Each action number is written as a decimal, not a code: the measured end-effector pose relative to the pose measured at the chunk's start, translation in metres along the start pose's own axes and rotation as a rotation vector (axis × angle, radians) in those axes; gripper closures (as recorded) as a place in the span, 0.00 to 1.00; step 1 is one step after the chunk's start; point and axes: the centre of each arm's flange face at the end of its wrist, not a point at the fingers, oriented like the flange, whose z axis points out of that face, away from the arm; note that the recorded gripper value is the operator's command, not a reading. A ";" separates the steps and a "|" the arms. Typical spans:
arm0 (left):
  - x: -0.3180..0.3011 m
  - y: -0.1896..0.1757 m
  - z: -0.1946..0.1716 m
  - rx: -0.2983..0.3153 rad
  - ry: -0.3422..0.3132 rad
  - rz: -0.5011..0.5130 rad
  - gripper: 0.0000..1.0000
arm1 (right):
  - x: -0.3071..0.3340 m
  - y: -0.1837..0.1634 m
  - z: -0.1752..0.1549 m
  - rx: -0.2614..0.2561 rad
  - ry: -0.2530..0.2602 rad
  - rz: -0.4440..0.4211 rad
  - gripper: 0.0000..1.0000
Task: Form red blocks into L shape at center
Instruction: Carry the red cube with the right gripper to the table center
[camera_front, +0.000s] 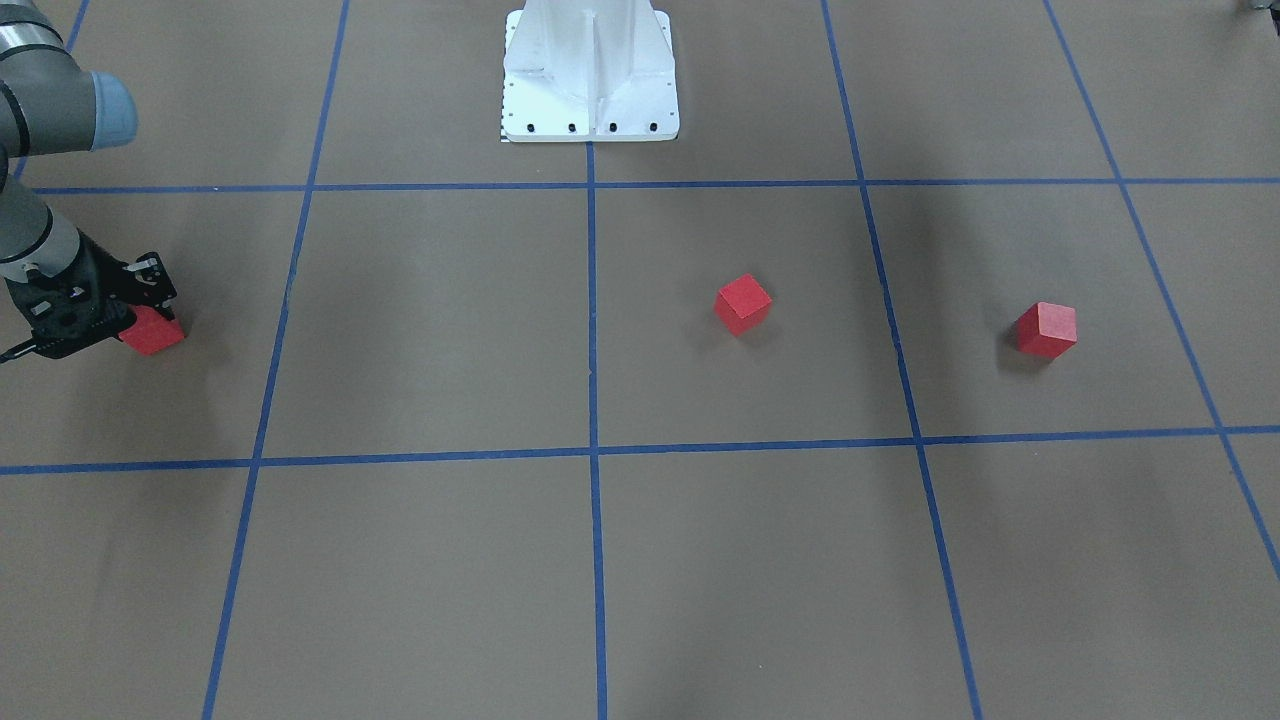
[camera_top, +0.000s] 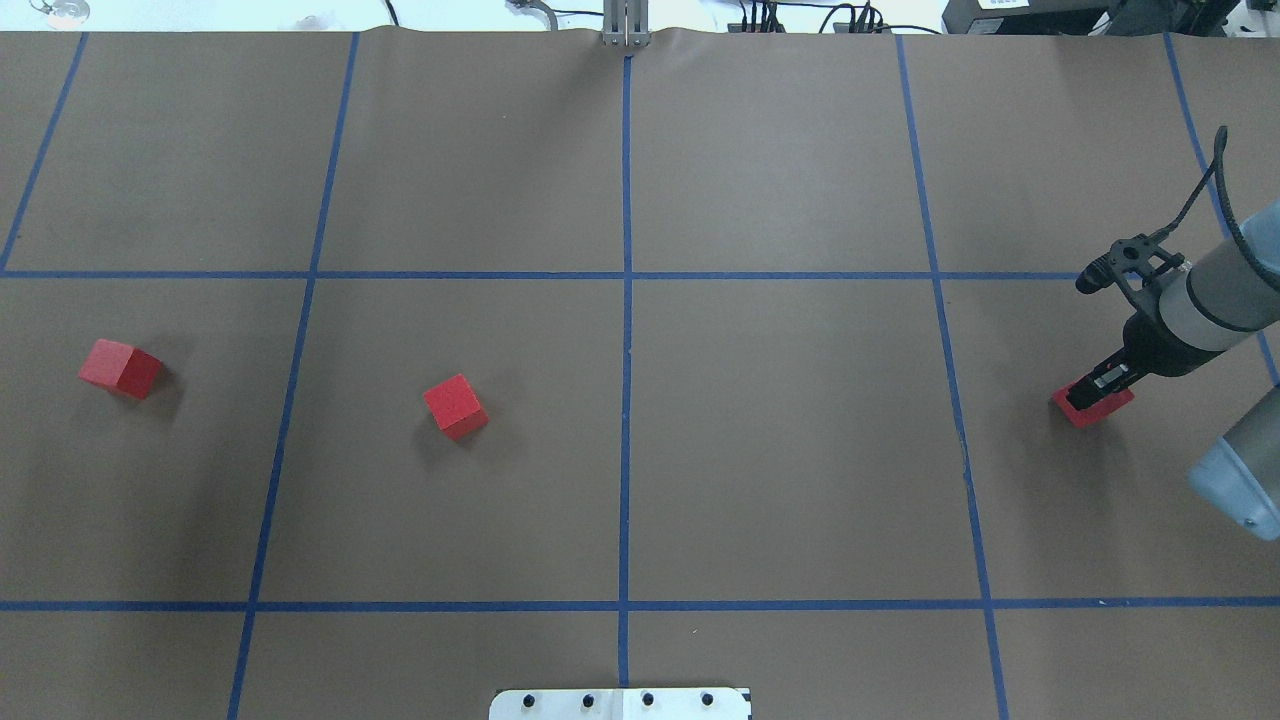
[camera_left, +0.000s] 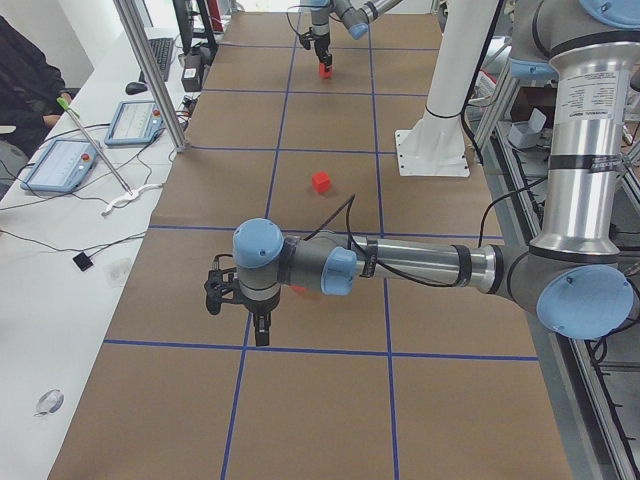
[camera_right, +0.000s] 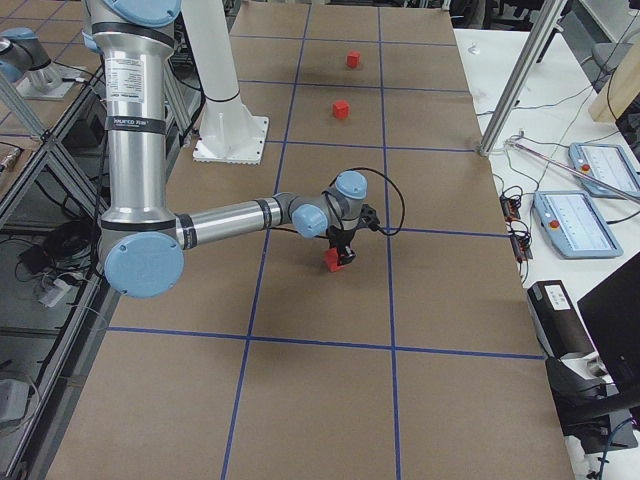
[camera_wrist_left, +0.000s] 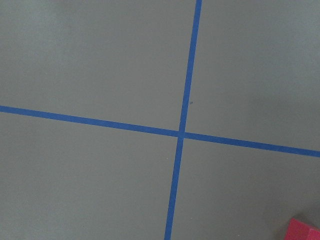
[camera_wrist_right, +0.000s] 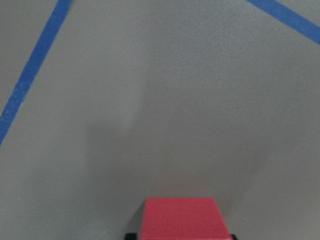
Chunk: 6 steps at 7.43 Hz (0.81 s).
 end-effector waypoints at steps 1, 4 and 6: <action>0.000 0.000 0.000 0.000 0.000 0.000 0.00 | -0.002 -0.004 -0.016 0.021 -0.003 0.016 1.00; 0.002 0.006 -0.003 0.004 0.003 0.004 0.00 | -0.068 -0.070 -0.079 0.118 -0.052 0.223 1.00; 0.002 0.009 -0.004 0.004 0.003 0.004 0.00 | -0.173 -0.125 -0.095 0.134 -0.119 0.388 1.00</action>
